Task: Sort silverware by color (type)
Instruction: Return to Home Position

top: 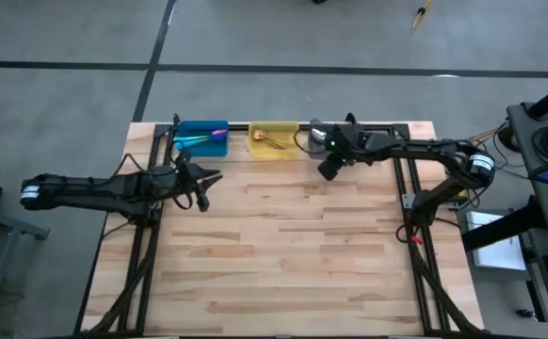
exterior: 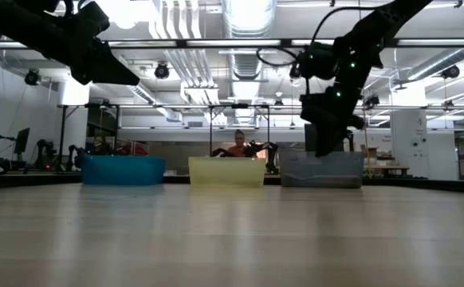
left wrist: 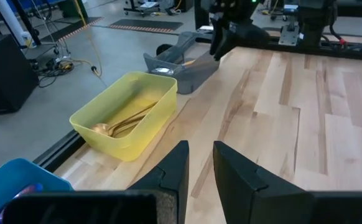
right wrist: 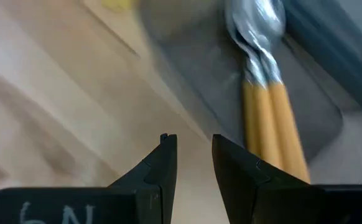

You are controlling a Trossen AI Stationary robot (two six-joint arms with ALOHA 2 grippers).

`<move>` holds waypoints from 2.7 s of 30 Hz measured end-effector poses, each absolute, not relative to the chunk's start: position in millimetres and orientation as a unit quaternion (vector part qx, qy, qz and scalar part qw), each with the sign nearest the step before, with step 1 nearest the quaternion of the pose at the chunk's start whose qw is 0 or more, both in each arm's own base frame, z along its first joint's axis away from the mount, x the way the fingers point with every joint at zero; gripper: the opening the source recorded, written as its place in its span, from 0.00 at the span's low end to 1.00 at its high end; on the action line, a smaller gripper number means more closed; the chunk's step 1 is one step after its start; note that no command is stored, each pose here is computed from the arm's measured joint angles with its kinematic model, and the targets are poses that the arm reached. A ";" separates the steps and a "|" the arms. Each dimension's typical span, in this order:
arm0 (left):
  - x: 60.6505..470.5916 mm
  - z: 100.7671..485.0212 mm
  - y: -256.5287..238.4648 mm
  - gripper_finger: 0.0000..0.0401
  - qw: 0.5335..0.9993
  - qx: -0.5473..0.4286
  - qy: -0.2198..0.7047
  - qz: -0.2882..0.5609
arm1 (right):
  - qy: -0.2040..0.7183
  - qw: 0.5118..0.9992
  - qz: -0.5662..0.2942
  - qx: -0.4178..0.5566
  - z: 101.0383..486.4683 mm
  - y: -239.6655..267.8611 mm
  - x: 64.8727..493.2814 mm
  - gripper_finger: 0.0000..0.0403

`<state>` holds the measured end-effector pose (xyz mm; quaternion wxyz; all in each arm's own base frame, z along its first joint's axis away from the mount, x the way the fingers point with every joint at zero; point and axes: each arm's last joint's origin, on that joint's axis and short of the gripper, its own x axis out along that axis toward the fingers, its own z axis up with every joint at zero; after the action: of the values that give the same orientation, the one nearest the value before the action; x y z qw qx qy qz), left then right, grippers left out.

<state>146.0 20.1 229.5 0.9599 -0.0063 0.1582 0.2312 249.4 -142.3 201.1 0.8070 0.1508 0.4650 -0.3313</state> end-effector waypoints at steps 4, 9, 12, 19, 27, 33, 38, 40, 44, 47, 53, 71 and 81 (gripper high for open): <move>146.4 229.4 20.2 0.14 0.960 -0.006 0.158 0.232 | 0.480 0.776 -0.365 0.186 197.5 -153.0 235.9 0.23; 146.5 229.6 20.2 0.14 0.960 -0.006 0.157 0.232 | 0.481 0.763 -0.384 0.198 196.2 -161.7 228.4 0.23; 146.5 229.7 20.2 0.14 0.960 -0.006 0.157 0.232 | 0.482 0.763 -0.385 0.195 196.2 -163.3 227.3 0.23; 146.5 229.7 20.2 0.14 0.960 -0.006 0.157 0.233 | 0.482 0.769 -0.368 0.203 196.1 -161.9 228.6 0.23; 142.0 224.4 18.3 0.14 0.962 0.024 0.183 0.200 | 0.482 0.792 -0.332 0.175 197.5 -151.7 238.4 0.23; 129.8 221.5 16.3 0.14 0.972 0.023 0.155 0.176 | 0.453 0.837 -0.283 0.119 204.0 -138.5 255.8 0.23; 117.2 210.7 15.4 0.14 0.976 0.004 0.130 0.175 | 0.416 0.882 -0.204 0.087 207.1 -131.6 266.7 0.23; 112.9 205.4 15.1 0.14 0.977 -0.005 0.120 0.176 | 0.393 0.900 -0.169 0.082 206.6 -130.6 269.3 0.23; 106.1 196.9 14.2 0.14 0.980 -0.015 0.103 0.169 | 0.351 0.925 -0.123 0.073 202.5 -127.8 269.5 0.23; 101.8 190.1 13.1 0.14 0.984 -0.019 0.092 0.154 | 0.339 0.931 -0.112 0.069 197.5 -124.6 264.6 0.23; 92.8 184.2 11.1 0.14 0.989 -0.026 0.070 0.128 | 0.316 0.940 -0.111 0.060 192.4 -115.1 245.6 0.22; 90.9 172.3 6.6 0.14 0.995 -0.056 0.056 0.053 | 0.165 0.980 -0.111 0.026 185.9 -73.6 163.5 0.12; 91.8 171.2 7.6 0.14 0.995 -0.044 0.063 0.070 | 0.037 0.993 -0.110 -0.017 161.9 -56.1 128.9 0.12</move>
<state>91.8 7.6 171.2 0.9946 -0.0442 0.0634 0.0697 128.9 -56.1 161.9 0.9931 -0.0173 0.0374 -0.1102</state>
